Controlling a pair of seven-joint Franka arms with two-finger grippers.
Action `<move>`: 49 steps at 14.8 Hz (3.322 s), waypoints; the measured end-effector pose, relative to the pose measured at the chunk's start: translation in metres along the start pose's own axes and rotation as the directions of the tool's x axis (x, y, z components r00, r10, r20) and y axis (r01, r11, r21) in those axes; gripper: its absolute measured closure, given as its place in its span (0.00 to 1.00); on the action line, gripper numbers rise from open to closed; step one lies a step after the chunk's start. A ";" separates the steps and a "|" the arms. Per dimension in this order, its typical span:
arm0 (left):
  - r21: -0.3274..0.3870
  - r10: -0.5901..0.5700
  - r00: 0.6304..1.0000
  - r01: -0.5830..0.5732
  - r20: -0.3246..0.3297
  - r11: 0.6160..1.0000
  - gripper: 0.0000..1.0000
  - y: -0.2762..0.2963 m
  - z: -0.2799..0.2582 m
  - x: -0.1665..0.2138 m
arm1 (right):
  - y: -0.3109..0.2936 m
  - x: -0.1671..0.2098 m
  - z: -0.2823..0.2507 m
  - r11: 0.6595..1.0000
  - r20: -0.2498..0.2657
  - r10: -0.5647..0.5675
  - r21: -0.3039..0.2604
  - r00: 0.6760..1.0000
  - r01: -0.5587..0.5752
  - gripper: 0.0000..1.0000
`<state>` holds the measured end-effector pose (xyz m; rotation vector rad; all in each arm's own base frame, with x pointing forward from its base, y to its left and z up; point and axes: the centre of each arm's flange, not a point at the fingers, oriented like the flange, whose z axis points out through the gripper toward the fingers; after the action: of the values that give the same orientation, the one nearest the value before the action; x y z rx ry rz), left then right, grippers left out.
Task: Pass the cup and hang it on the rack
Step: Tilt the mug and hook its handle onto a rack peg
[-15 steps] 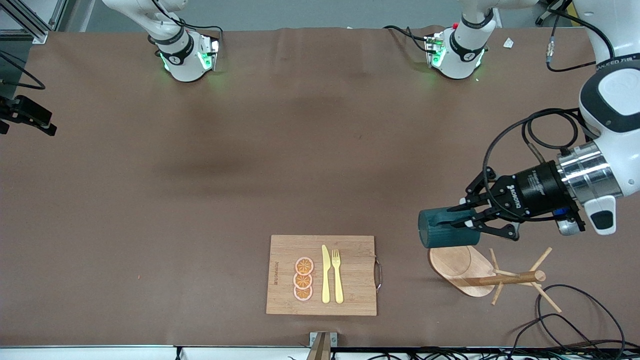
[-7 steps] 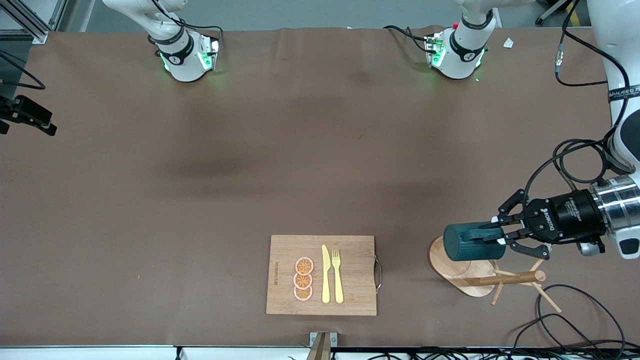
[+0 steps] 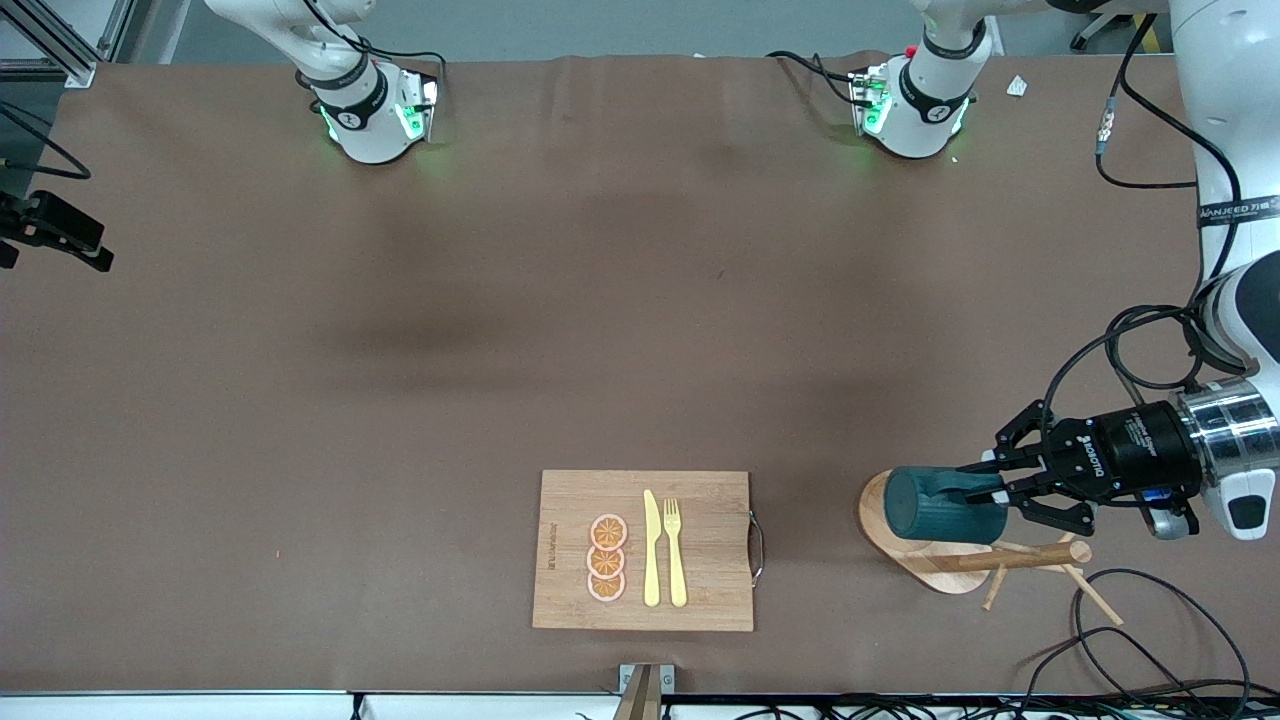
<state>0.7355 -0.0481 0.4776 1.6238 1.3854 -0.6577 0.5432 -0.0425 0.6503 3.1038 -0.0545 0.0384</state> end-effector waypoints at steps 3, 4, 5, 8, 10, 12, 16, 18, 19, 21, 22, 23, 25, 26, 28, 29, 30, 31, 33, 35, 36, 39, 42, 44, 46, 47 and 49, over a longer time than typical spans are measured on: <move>-0.026 0.023 1.000 -0.022 0.018 0.999 0.79 0.001 -0.010 0.021 | 0.000 0.000 0.000 1.000 0.000 0.000 0.000 1.000 0.000 0.00; -0.026 0.025 1.000 -0.024 0.018 0.999 0.79 0.000 -0.009 0.025 | 0.000 0.000 0.000 1.000 0.000 0.000 0.000 1.000 0.000 0.00; -0.024 0.026 0.999 -0.026 0.018 0.999 0.79 0.000 -0.007 0.029 | 0.000 0.000 0.000 1.000 0.000 0.000 0.000 1.000 0.000 0.00; -0.017 0.036 0.999 -0.036 0.020 0.999 0.79 -0.001 -0.002 0.037 | 0.000 0.000 0.000 1.000 0.000 0.000 0.000 1.000 0.000 0.00; -0.018 0.048 0.999 -0.047 0.017 0.999 0.79 -0.002 -0.001 0.044 | 0.000 0.000 0.000 1.000 0.000 0.000 0.000 1.000 0.000 0.00; -0.023 0.055 0.998 -0.055 0.013 0.998 0.79 -0.002 -0.004 0.055 | 0.000 0.000 0.000 1.000 0.000 0.000 0.000 1.000 0.000 0.00; -0.032 0.064 0.998 -0.063 0.006 0.997 0.79 -0.004 -0.008 0.074 | 0.000 0.000 0.000 1.000 0.000 0.000 0.000 1.000 0.000 0.00; -0.037 0.067 0.998 -0.067 0.002 0.997 0.79 -0.004 -0.008 0.077 | 0.000 0.000 0.000 1.000 0.000 0.000 0.000 1.000 0.000 0.00; -0.038 0.070 0.998 -0.070 0.001 0.997 0.79 -0.004 -0.007 0.079 | 0.000 0.000 0.000 1.000 0.000 0.000 0.000 1.000 0.000 0.00; -0.039 0.083 0.997 -0.083 -0.002 0.996 0.79 -0.005 -0.007 0.084 | 0.000 0.000 0.000 1.000 0.000 0.000 0.000 1.000 0.000 0.00; -0.041 0.090 0.996 -0.090 -0.003 0.995 0.79 -0.005 -0.008 0.089 | 0.000 0.000 0.000 1.000 0.000 0.000 0.000 1.000 0.000 0.00; -0.042 0.096 0.995 -0.096 -0.005 0.994 0.79 -0.006 -0.010 0.093 | 0.000 0.000 0.000 1.000 0.000 0.000 0.000 1.000 0.000 0.00; -0.045 0.099 0.995 -0.100 -0.007 0.994 0.79 -0.007 -0.013 0.099 | 0.000 0.000 0.000 1.000 0.000 0.000 0.000 1.000 0.000 0.00; -0.047 0.097 0.995 -0.098 -0.008 0.994 0.79 -0.007 -0.014 0.102 | 0.000 0.000 0.000 1.000 0.000 0.000 0.000 1.000 0.000 0.00; -0.050 0.106 0.994 -0.106 -0.010 0.993 0.79 -0.008 -0.016 0.109 | 0.000 0.000 0.000 1.000 0.000 0.000 0.000 1.000 0.000 0.00; -0.051 0.112 0.994 -0.113 -0.011 0.992 0.79 -0.009 -0.017 0.112 | 0.000 0.000 0.000 1.000 0.000 0.000 0.000 1.000 0.000 0.00; -0.052 0.115 0.993 -0.116 -0.012 0.992 0.79 -0.009 -0.018 0.116 | 0.000 0.000 0.000 1.000 0.000 0.000 0.000 1.000 0.000 0.00; -0.053 0.116 0.993 -0.117 -0.013 0.992 0.79 -0.010 -0.019 0.120 | 0.000 0.000 0.000 1.000 0.000 0.000 0.000 1.000 0.000 0.00; -0.054 0.119 0.993 -0.120 -0.014 0.991 0.79 -0.011 -0.020 0.125 | 0.000 0.000 0.000 1.000 0.000 0.000 0.000 1.000 0.000 0.00; -0.053 0.119 0.993 -0.119 -0.014 0.991 0.79 -0.011 -0.019 0.127 | 0.000 0.000 0.000 1.000 0.000 0.000 0.000 1.000 0.000 0.00; -0.053 0.118 0.993 -0.119 -0.014 0.992 0.79 -0.012 -0.019 0.128 | 0.000 0.000 0.000 1.000 0.000 0.000 0.000 1.000 0.000 0.00; -0.054 0.115 0.993 -0.116 -0.015 0.992 0.79 -0.012 -0.020 0.132 | 0.000 0.000 0.000 1.000 0.000 0.000 0.000 1.000 0.000 0.00; -0.058 0.135 0.991 -0.136 -0.019 0.989 0.79 -0.015 -0.024 0.143 | 0.000 0.000 0.000 1.000 0.000 0.000 0.000 1.000 0.000 0.00; -0.058 0.146 0.989 -0.147 -0.020 0.987 0.79 -0.016 -0.025 0.148 | 0.000 0.000 0.000 1.000 0.000 0.000 0.000 1.000 0.000 0.00; -0.059 0.144 0.989 -0.145 -0.021 0.988 0.79 -0.017 -0.026 0.152 | 0.000 0.000 0.000 1.000 0.000 0.000 0.000 1.000 0.000 0.00; -0.059 0.143 0.990 -0.144 -0.021 0.988 0.78 -0.017 -0.025 0.153 | 0.000 0.000 0.000 1.000 0.000 0.000 0.000 1.000 0.000 0.00; -0.058 0.148 0.989 -0.149 -0.020 0.987 0.65 -0.017 -0.025 0.154 | 0.000 0.000 0.000 1.000 0.000 0.000 0.000 1.000 0.000 0.00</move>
<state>0.7520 0.0498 0.3561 1.6690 1.2696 -0.5124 0.5432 -0.0425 0.6503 3.1038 -0.0545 0.0383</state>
